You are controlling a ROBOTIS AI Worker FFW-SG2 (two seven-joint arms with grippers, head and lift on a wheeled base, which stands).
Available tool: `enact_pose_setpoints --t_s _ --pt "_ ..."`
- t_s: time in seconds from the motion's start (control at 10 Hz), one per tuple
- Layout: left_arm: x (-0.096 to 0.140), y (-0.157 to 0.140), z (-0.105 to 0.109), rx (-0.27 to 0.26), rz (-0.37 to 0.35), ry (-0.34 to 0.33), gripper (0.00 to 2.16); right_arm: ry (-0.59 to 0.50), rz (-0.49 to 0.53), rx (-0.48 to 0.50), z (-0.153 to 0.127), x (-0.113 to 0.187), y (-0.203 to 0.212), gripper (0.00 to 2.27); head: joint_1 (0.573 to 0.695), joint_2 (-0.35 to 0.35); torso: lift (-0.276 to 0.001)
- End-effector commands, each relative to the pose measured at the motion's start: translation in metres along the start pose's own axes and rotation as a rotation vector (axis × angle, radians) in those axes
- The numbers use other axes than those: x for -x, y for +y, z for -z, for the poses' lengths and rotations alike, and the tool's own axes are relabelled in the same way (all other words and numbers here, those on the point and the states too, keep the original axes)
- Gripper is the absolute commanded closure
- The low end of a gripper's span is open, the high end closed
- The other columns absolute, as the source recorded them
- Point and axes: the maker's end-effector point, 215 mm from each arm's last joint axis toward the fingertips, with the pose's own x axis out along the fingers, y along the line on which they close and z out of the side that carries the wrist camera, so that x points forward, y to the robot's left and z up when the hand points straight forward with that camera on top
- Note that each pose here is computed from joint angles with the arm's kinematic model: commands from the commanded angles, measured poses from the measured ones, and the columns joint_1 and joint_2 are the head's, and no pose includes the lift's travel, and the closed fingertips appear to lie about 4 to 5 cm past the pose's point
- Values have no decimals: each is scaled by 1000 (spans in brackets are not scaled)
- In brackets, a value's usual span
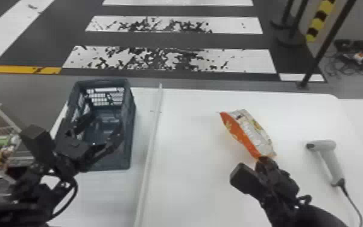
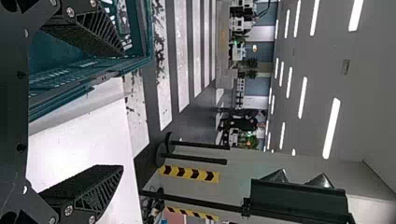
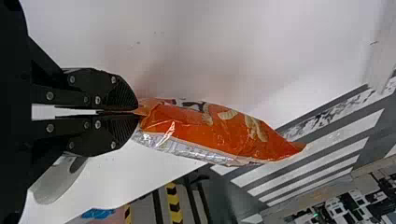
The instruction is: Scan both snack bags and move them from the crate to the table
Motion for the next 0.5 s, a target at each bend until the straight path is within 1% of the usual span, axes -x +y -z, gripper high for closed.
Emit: enact_pose_setpoints --t_s 0.0,0.2,0.4 --pt "1 0 2 1 2 1 151 -33 -91 -95 -9 4 16 2 695 73 -35" --pt "1 2 2 0 0 -7 151 -56 -250 -246 -11 5 33 22 695 110 -35" --pt "2 4 1 1 -3 -7 151 -156 -344 -424 -34 10 23 80 695 132 -35"
